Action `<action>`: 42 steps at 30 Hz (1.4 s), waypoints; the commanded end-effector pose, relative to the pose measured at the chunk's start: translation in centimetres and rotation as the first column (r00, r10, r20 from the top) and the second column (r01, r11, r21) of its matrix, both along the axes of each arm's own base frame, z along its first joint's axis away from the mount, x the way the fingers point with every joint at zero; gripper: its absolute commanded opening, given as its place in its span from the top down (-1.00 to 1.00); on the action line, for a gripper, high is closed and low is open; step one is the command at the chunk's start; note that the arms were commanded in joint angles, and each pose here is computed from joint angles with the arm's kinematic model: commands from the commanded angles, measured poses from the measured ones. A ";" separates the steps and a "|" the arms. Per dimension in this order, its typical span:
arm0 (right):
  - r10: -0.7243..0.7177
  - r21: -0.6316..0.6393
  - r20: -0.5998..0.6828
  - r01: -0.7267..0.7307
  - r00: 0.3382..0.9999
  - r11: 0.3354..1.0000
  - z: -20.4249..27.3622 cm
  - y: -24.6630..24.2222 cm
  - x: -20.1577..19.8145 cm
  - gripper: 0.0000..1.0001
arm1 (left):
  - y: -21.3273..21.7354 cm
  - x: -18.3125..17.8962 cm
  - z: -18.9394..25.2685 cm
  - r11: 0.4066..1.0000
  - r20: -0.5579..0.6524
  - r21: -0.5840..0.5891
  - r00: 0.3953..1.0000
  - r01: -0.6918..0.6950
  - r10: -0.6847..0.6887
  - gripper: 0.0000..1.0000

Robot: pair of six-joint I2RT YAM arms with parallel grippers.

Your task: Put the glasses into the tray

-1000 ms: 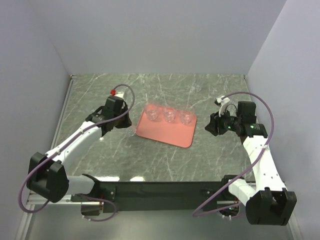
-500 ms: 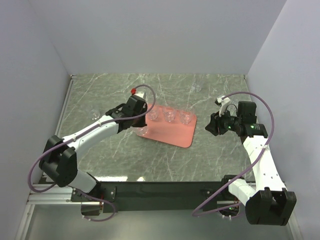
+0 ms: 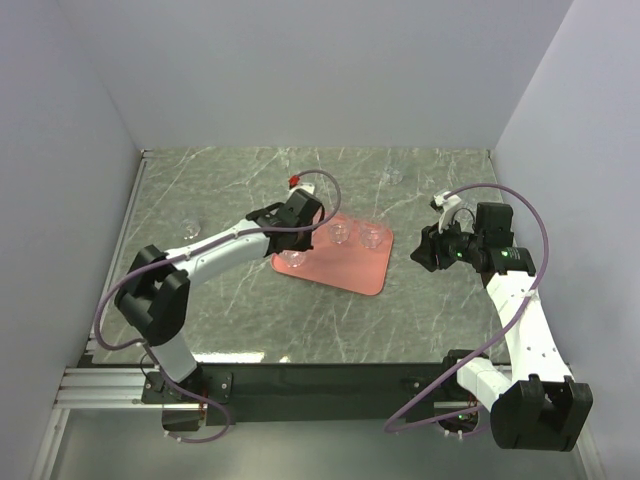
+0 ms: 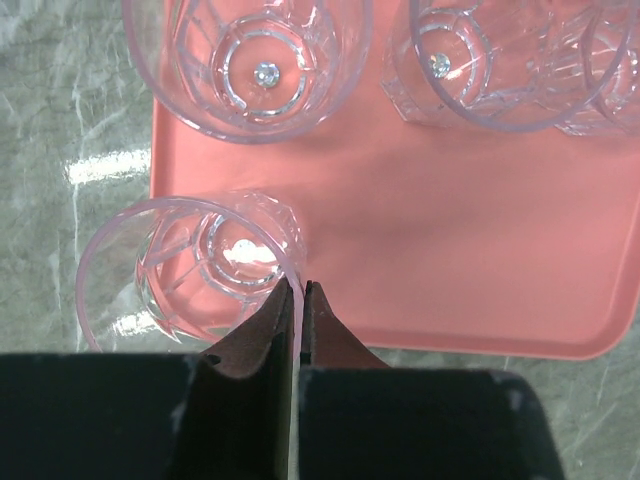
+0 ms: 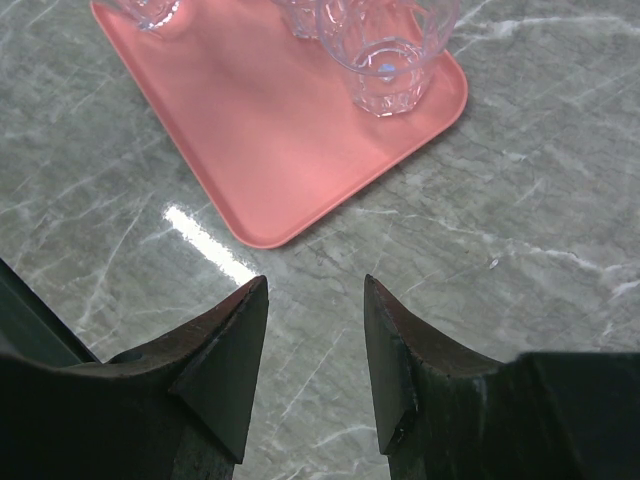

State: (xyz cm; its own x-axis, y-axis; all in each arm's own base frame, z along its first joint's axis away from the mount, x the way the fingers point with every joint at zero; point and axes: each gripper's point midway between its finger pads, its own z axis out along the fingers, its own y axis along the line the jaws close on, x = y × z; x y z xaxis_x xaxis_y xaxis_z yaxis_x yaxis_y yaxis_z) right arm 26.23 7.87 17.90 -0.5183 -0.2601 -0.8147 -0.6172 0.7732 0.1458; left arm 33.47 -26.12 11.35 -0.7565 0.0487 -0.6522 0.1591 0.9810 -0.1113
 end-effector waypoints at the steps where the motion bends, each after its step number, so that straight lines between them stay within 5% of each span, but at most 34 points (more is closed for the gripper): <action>1: 0.006 -0.003 0.033 -0.006 0.999 1.000 0.3 -0.2 0.1 -0.01 | -0.8 1.7 2.1 1.000 0.082 0.018 0.996 -0.019 0.017 0.95; 11: 0.001 -0.003 0.034 -0.001 0.999 1.000 0.3 -0.4 0.1 -0.01 | -1.2 1.5 0.9 0.997 0.075 0.074 0.997 -0.005 -0.001 0.23; 19: -0.022 -0.012 0.040 0.023 0.999 1.000 0.3 -1.0 0.3 -0.01 | -1.7 1.0 4.5 1.000 0.136 0.017 0.990 0.022 -0.024 -0.25; 33: -0.163 -0.075 0.023 0.164 0.986 0.984 -0.1 -3.5 3.2 -0.01 | 5.7 -1.8 11.9 0.998 0.348 0.058 0.937 -0.031 0.009 -0.86; 42: -0.357 -0.151 0.004 0.353 0.934 0.923 0.7 -7.0 7.5 -0.01 | 12.4 -3.4 12.8 0.985 0.450 0.060 0.885 -0.165 0.121 -0.99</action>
